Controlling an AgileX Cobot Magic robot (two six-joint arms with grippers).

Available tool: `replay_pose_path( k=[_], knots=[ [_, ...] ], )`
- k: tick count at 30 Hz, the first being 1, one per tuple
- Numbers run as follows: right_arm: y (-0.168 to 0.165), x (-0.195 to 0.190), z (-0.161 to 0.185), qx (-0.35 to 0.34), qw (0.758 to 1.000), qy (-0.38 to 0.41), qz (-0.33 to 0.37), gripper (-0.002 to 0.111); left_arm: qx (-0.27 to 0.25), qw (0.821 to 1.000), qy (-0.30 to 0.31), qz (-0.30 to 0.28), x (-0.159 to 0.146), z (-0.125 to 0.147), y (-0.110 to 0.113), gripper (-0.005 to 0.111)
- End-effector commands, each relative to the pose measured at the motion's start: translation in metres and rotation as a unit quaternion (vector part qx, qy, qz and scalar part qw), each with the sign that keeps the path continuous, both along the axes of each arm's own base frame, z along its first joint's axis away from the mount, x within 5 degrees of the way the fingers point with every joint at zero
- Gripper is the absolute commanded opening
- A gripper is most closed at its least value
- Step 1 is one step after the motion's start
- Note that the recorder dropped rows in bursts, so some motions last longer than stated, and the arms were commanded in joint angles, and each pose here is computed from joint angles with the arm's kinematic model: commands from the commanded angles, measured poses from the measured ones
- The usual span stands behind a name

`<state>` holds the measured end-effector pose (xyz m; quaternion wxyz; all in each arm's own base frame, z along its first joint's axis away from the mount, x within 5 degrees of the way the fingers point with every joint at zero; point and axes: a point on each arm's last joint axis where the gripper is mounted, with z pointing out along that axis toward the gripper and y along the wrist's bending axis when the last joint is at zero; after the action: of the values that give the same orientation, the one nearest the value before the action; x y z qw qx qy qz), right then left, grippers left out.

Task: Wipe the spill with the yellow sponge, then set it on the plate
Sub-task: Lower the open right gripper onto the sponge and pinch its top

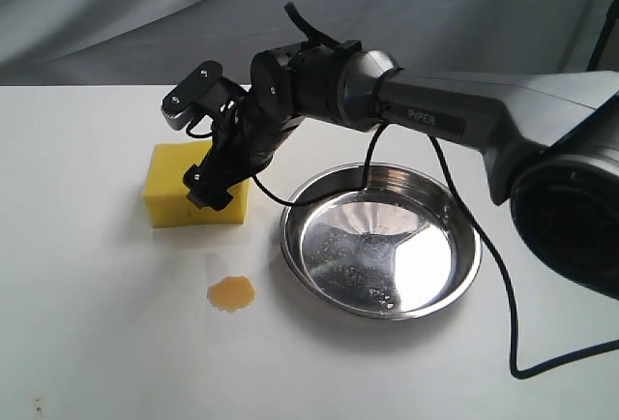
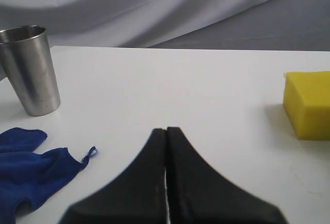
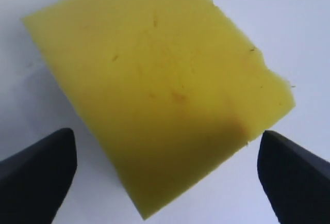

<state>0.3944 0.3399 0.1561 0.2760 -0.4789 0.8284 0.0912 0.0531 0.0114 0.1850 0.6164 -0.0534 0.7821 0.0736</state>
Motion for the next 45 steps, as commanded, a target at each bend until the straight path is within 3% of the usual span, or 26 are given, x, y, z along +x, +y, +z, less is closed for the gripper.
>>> replay_pose_path(
  k=[1, 20, 26, 33, 40, 45],
  knots=[
    [0.001, 0.0, -0.009, -0.01, 1.0, 0.003, 0.006, 0.078, -0.002, 1.0, -0.004, -0.003, 0.0, 0.0, 0.0, 0.0],
    [0.001, 0.0, -0.011, -0.011, 1.0, 0.009, 0.005, 0.001, -0.002, 1.0, -0.004, -0.003, 0.0, 0.0, 0.0, 0.0],
    [0.0, -0.001, 0.004, -0.008, 1.0, -0.005, 0.007, 0.0, -0.002, 1.0, -0.004, -0.003, 0.0, 0.0, 0.0, 0.0],
    [-0.007, -0.01, 0.054, 0.004, 1.0, -0.019, 0.014, 0.0, -0.002, 1.0, -0.004, -0.003, 0.0, 0.0, 0.0, 0.0],
    [-0.012, -0.029, 0.046, -0.014, 0.997, 0.046, 0.056, 0.0, -0.002, 1.0, -0.004, -0.003, 0.0, 0.0, 0.0, 0.0],
    [-0.027, -0.045, 0.048, -0.003, 0.998, 0.033, 0.049, 0.0, -0.002, 1.0, -0.004, -0.003, 0.0, 0.0, 0.0, 0.0]
  ],
)
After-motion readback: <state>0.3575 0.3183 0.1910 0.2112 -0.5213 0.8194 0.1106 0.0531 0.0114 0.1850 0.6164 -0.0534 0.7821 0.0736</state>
